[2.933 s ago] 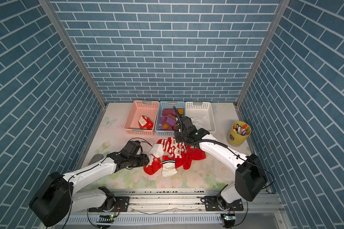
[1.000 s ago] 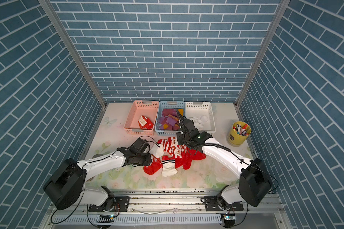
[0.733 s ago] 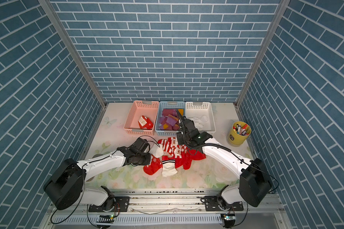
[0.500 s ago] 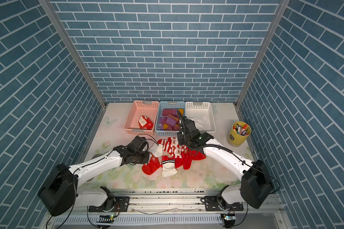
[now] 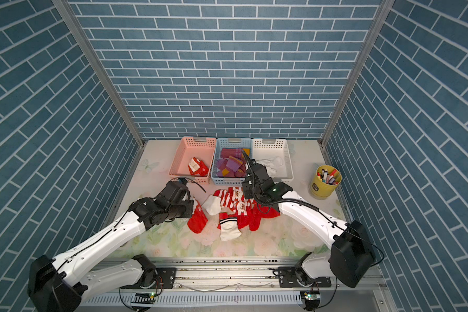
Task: Sort the socks into the basket by color
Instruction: Pick up the sock at the center of the board, then place the sock in the bin.
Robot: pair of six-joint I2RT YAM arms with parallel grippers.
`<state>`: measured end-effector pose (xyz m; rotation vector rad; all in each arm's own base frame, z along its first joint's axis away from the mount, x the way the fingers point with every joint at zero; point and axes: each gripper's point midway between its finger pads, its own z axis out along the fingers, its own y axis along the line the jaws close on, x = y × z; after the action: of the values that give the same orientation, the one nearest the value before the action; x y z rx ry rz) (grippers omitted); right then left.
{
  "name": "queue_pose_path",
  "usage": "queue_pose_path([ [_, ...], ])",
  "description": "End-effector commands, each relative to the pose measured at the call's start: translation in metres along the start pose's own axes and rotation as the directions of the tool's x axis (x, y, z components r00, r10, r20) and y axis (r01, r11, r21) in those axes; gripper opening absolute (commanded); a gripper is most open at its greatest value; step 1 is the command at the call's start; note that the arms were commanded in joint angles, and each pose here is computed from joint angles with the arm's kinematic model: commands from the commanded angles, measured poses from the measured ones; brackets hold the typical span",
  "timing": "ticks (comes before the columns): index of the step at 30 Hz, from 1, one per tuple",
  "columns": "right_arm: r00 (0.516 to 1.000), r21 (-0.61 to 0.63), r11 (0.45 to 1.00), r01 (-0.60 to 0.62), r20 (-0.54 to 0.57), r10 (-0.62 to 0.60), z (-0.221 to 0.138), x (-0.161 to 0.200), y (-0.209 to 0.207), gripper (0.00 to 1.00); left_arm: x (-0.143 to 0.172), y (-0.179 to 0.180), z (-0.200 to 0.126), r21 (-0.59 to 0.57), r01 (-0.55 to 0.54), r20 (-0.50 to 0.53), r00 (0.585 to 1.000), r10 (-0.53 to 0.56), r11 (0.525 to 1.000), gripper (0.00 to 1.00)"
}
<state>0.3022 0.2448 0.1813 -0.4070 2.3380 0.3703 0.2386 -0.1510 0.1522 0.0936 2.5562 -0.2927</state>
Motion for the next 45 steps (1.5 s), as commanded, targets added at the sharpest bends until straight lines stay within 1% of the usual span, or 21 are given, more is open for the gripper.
queue_pose_path([
  [1,0.999,-0.003,0.999,-0.044,0.03,0.045,-0.009,-0.004,-0.002,0.51,-0.017,0.005,-0.018,-0.035,0.006,0.068,0.998,-0.003,0.999,0.01],
  [4,0.998,-0.002,0.999,-0.043,0.035,0.044,-0.012,-0.003,-0.003,0.51,-0.036,0.0,-0.028,-0.036,-0.012,0.11,0.994,0.016,0.999,0.01],
  [8,0.998,-0.003,0.999,-0.044,0.04,0.045,-0.016,-0.001,-0.005,0.51,-0.062,-0.006,-0.034,-0.065,-0.048,0.141,0.988,0.057,0.997,0.01],
  [13,0.998,0.006,0.999,-0.052,0.048,0.051,-0.022,0.006,-0.01,0.51,-0.096,-0.014,-0.037,-0.071,-0.064,0.178,0.981,0.076,0.995,0.01],
  [20,0.997,0.019,0.998,-0.061,0.055,0.06,-0.033,0.015,-0.018,0.51,-0.143,-0.016,-0.038,-0.088,-0.078,0.216,0.972,0.095,0.993,0.01],
  [27,0.996,0.047,0.997,-0.066,0.058,0.064,-0.044,0.027,-0.029,0.52,-0.178,-0.012,-0.022,-0.063,-0.047,0.226,0.972,0.06,0.997,0.01],
  [35,0.995,0.056,0.995,-0.084,0.053,0.081,-0.047,0.039,-0.035,0.53,-0.222,0.0,-0.011,-0.093,-0.035,0.253,0.966,0.058,0.995,0.0],
  [42,0.995,0.049,0.995,-0.088,0.048,0.086,-0.046,0.039,-0.033,0.53,-0.258,0.025,-0.004,-0.102,0.03,0.294,0.956,0.002,0.994,0.0],
  [45,0.995,0.043,0.995,-0.089,0.044,0.087,-0.047,0.04,-0.032,0.53,-0.27,0.034,0.006,-0.065,0.054,0.311,0.95,-0.031,0.996,0.0],
])
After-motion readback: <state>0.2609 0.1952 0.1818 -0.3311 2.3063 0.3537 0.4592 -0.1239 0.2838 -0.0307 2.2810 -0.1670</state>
